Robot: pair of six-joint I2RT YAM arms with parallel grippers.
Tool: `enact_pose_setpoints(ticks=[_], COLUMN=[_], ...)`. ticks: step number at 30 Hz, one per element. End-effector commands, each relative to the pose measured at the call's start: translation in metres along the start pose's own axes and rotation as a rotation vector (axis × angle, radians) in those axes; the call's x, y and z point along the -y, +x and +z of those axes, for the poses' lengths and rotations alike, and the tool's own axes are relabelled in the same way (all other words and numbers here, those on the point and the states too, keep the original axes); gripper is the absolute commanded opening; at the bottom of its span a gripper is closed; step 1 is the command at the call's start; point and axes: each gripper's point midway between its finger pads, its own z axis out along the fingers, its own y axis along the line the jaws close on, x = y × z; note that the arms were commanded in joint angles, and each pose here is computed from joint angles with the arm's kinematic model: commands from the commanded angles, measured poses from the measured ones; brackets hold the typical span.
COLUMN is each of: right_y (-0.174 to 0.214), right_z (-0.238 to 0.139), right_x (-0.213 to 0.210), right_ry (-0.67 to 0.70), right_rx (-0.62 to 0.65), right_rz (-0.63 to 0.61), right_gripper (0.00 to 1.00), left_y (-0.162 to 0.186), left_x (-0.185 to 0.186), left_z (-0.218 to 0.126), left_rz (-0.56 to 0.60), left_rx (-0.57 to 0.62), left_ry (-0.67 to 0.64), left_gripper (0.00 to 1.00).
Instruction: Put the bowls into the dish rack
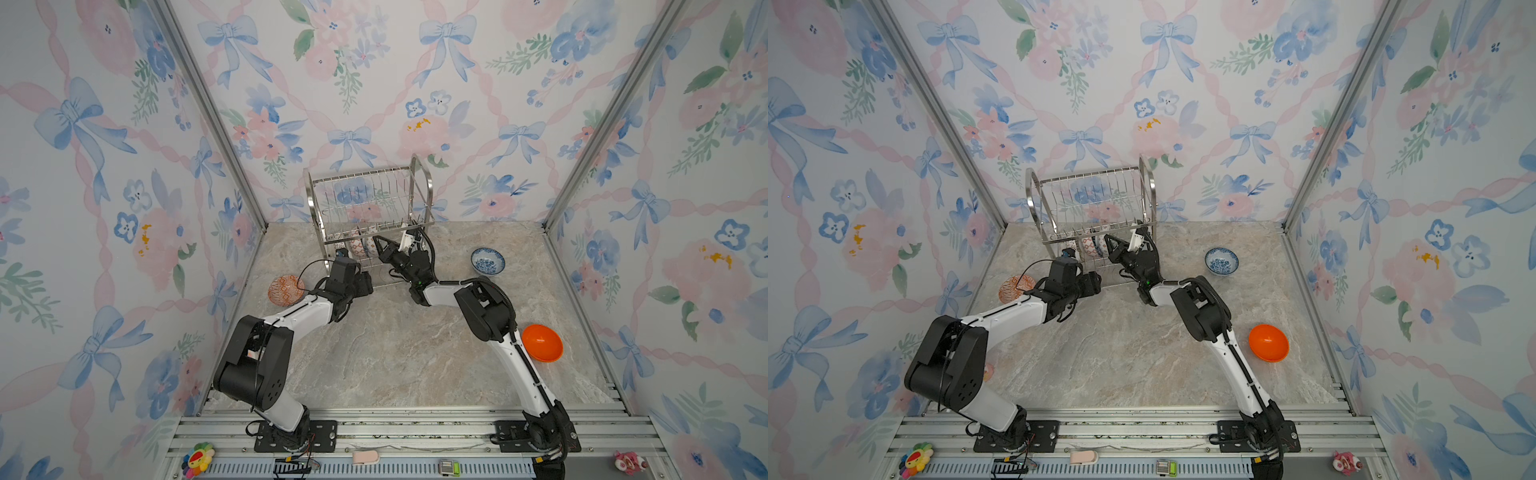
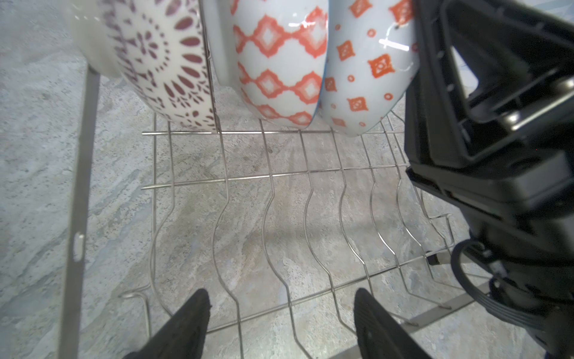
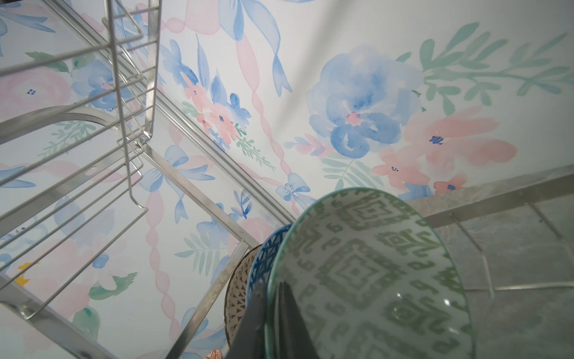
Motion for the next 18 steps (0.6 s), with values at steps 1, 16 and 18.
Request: enact_pose_setpoints(ticks=[1, 16, 18], right_y=[0.029, 0.035, 0.034], right_z=[-0.001, -0.006, -0.008], right_x=[0.028, 0.044, 0.047], right_ry=[0.065, 0.116, 0.121], right_rx=[-0.048, -0.053, -0.051], right_rz=[0.013, 0.016, 0.018], right_gripper=[0.13, 0.13, 0.13], left_y=[0.034, 0.032, 0.032], left_x=[-0.02, -0.019, -0.019], left_z=[0.006, 0.004, 0.004], left_rz=[0.009, 0.013, 0.013], left_rx=[-0.123, -0.118, -0.118], left_ry=[-0.069, -0.065, -0.062], left_gripper=[0.75, 0.76, 0.76])
